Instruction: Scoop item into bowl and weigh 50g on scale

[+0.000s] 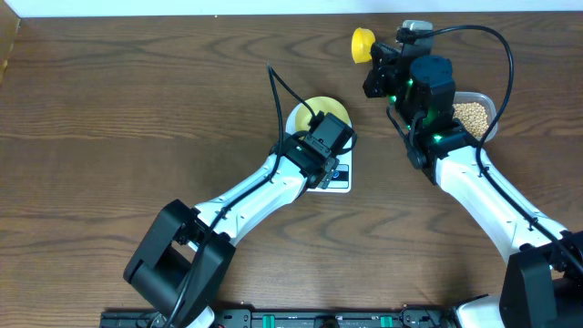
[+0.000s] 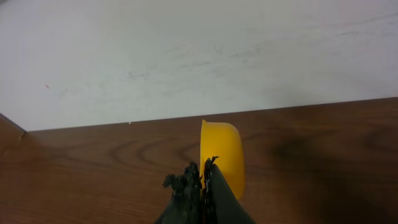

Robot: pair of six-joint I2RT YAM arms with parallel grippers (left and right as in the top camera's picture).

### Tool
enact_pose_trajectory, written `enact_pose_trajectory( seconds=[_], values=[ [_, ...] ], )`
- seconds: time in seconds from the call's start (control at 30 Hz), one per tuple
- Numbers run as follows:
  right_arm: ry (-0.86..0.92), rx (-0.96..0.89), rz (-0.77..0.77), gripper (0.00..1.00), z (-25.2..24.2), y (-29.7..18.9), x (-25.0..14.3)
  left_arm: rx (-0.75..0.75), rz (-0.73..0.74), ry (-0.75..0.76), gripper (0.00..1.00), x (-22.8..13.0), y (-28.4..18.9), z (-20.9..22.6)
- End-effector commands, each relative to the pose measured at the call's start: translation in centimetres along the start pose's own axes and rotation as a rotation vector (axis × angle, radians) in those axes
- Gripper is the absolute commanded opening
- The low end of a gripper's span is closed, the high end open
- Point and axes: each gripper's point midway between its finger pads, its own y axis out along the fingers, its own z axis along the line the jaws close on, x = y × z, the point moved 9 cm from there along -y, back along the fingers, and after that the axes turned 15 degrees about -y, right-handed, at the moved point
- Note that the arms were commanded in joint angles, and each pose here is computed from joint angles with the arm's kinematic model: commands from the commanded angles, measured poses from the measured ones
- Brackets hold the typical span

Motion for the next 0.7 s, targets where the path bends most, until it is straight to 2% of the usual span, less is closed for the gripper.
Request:
enact_pose_trajectory(
  seconds=[0.0,0.67],
  values=[
    [-0.009,-0.019,-0.012,0.01,-0.5,0.2,0.5,0.035,-0.005,0.024,0.84,-0.4,0.2,-0.3],
    [-0.010,-0.015,-0.010,0.01,-0.4,0.2,0.5,0.076,-0.041,0.070,0.84,-1.1,-0.1,-1.4]
  ],
)
